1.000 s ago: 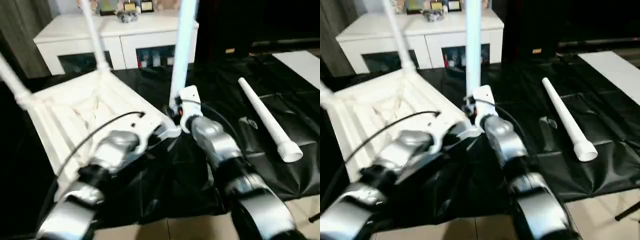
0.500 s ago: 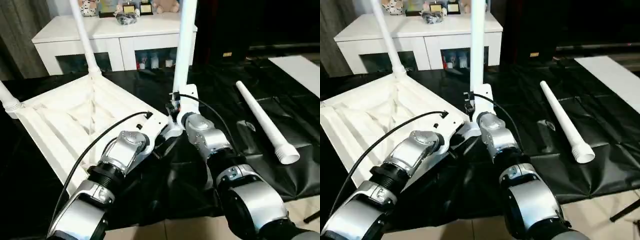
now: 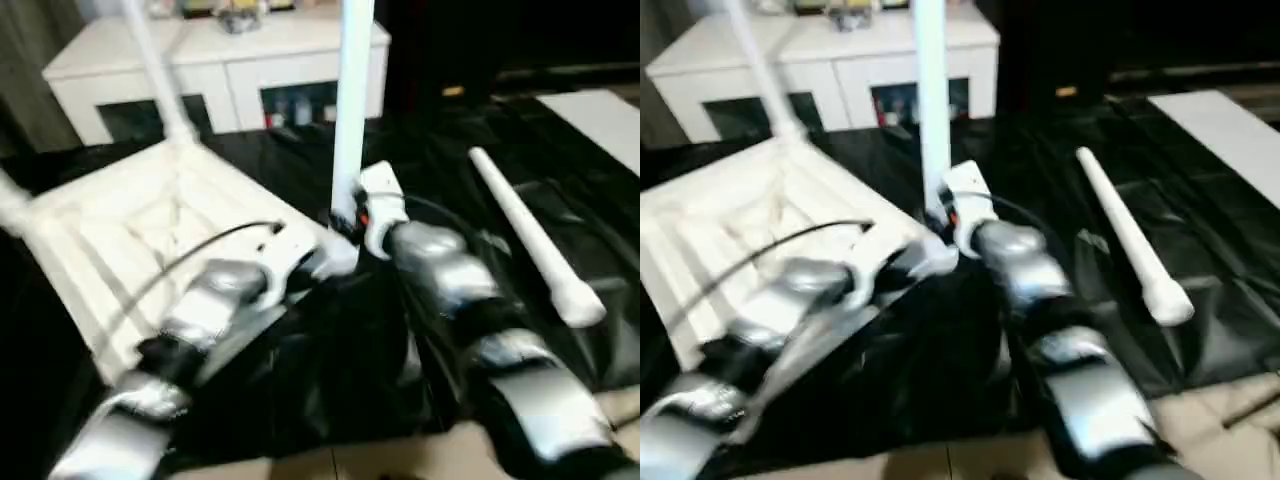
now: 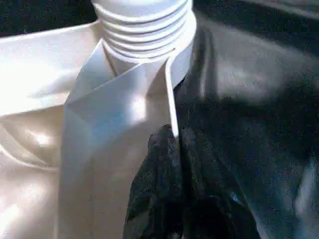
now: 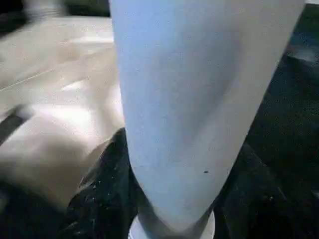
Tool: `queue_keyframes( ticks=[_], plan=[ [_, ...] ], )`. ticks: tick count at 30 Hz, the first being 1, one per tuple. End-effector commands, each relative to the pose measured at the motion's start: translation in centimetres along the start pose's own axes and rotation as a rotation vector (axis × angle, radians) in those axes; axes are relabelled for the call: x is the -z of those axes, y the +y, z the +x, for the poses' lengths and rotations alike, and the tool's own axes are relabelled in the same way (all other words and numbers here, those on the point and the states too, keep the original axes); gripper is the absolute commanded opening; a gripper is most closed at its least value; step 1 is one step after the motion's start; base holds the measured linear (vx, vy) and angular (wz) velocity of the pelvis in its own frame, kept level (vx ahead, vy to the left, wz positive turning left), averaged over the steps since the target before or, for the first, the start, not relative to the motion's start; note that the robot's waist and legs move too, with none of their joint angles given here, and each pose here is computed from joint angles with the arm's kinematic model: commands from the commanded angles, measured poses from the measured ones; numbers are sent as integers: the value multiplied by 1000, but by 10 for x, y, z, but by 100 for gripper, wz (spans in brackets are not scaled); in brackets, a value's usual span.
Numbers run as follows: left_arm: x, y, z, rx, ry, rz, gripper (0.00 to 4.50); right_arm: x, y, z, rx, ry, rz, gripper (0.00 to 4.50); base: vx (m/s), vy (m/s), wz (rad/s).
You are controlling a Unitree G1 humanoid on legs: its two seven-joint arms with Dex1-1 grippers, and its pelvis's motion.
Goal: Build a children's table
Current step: Insert table leg to table base
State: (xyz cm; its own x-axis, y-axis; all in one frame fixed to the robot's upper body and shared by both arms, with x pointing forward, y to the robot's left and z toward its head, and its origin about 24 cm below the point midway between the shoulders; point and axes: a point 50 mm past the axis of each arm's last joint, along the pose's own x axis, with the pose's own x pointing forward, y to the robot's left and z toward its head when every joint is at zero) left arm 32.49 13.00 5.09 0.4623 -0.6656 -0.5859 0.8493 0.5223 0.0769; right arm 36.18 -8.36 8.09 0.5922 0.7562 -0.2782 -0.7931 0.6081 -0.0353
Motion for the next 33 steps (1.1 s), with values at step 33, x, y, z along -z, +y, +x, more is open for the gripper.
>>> queue_keyframes(
  ticks=[33],
  plan=[
    [2, -3, -53, 270, -21, 289, 0, 63, 13, -63, -523, 502, -164, 184, 16, -4, 1]
  ],
)
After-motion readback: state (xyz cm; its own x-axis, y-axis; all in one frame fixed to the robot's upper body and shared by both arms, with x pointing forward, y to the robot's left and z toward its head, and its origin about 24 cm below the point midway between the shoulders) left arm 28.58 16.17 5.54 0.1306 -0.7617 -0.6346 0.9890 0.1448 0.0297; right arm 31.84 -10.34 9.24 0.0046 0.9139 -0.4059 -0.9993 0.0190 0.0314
